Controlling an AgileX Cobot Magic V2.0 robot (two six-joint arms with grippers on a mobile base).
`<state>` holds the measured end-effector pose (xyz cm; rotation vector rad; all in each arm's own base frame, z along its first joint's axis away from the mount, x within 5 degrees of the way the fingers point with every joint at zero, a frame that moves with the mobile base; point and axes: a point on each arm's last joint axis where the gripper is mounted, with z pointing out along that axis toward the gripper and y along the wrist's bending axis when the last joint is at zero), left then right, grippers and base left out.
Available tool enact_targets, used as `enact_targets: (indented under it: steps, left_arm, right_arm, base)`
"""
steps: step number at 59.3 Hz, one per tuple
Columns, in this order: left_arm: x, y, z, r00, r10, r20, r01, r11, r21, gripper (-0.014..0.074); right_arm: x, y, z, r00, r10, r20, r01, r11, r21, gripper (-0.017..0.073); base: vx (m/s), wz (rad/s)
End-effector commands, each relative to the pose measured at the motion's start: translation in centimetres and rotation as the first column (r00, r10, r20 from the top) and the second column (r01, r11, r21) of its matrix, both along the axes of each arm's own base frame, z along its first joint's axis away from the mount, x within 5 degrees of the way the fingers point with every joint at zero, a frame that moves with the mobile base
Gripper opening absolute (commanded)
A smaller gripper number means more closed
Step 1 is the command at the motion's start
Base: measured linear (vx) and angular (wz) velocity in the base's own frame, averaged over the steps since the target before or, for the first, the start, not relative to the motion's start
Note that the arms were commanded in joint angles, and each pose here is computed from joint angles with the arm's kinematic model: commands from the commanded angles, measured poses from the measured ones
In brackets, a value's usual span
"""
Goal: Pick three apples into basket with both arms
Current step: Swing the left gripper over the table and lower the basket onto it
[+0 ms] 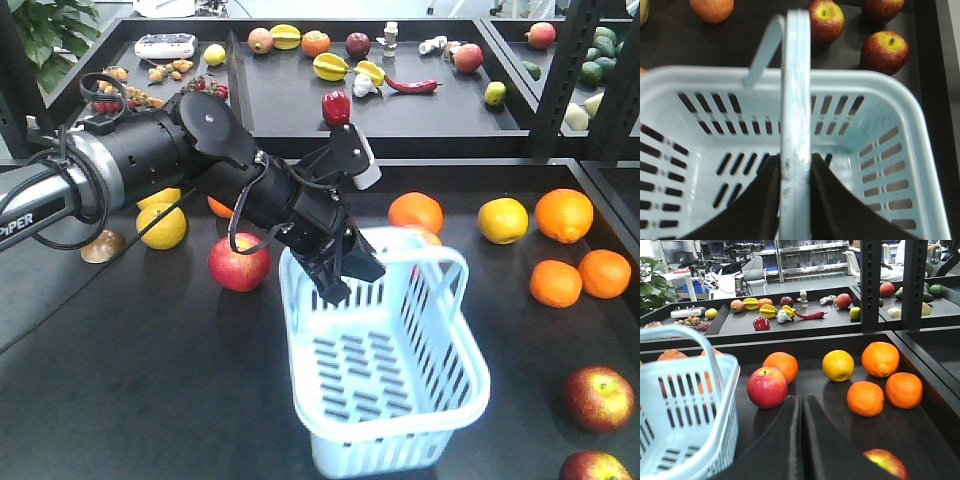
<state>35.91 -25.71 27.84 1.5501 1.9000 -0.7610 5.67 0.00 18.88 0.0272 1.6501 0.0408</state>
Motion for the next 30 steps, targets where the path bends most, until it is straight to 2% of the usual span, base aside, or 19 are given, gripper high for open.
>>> enact_targets:
  steps: [1, 17, 23, 30]
  left_arm:
    - [-0.7, -0.1, 4.2, 0.997, 0.034, 0.069, -0.026, 0.993, -0.113, 0.0195]
    - [-0.3, -0.1, 4.5, 0.993, 0.089, 0.080, -0.077, 0.987, -0.139, 0.0365]
    - [-0.1, 0.0, 5.2, 0.987, 0.124, 0.102, -0.107, 0.981, -0.164, 0.0381]
    - [-0.7, 0.3, 7.0, 0.981, 0.181, 0.074, -0.161, 0.962, -0.219, 0.0381]
  right_arm:
    - [0.1, 0.0, 0.5, 0.998, 0.003, 0.061, -0.002, 1.000, -0.023, -0.0005]
    - [0.1, 0.0, 0.5, 0.998, 0.003, 0.061, -0.002, 1.000, -0.023, -0.0005]
    - [0.1, 0.0, 0.5, 0.998, 0.003, 0.061, -0.002, 1.000, -0.023, -0.0005]
    - [0.1, 0.0, 0.5, 0.998, 0.003, 0.061, -0.002, 1.000, -0.023, -0.0005]
  base:
    - [0.00, 0.00]
    - [0.00, 0.00]
    - [0.00, 0.00]
    - [0.00, 0.00]
